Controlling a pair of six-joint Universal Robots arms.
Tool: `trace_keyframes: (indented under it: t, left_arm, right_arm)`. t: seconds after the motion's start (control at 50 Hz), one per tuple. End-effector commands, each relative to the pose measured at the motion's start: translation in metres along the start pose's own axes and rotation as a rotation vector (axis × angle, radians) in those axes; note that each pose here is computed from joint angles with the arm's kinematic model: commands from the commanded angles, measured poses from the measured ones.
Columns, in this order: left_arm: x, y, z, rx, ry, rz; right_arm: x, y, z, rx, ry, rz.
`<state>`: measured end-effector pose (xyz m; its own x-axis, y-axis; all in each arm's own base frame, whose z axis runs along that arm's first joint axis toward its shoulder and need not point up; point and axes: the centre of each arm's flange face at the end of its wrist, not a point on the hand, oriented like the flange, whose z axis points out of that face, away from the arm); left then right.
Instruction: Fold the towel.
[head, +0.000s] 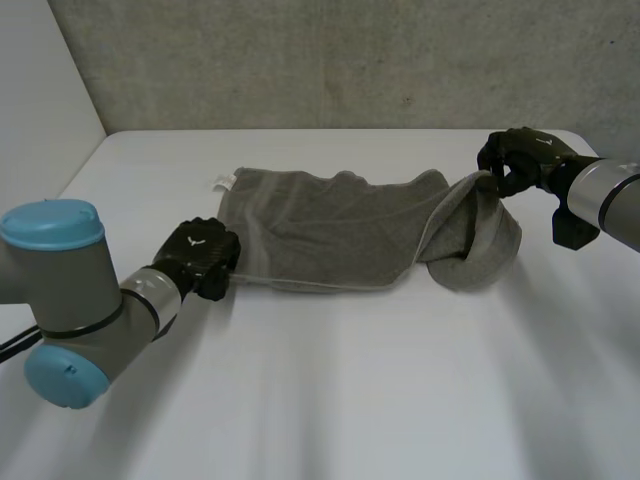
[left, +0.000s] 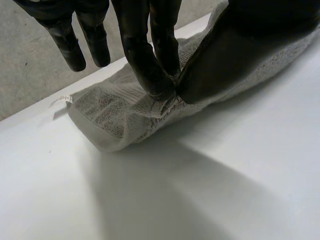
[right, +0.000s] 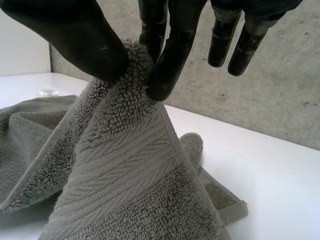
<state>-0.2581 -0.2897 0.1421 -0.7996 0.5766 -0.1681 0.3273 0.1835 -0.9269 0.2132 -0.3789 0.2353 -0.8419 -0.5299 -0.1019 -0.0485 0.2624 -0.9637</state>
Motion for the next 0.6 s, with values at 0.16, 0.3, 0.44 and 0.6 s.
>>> trace_keyframes:
  t: [0.16,0.3,0.44,0.6]
  left_arm:
    - [-0.033,-0.055,-0.036,0.153,0.038,0.001]
    - [-0.056,-0.101,-0.064,0.293,-0.031,-0.043]
    - [-0.065,-0.149,-0.095,0.468,-0.05,-0.106]
    - [-0.081,-0.129,-0.066,0.492,-0.08,-0.13]
  right_arm:
    - [-0.019,-0.01,-0.038,-0.02,-0.007,-0.144]
    - [-0.035,-0.021,-0.071,-0.106,-0.026,-0.457]
    - [-0.043,-0.045,-0.086,-0.026,0.017,-0.61]
    - [-0.043,-0.038,-0.068,0.084,0.169,-0.724]
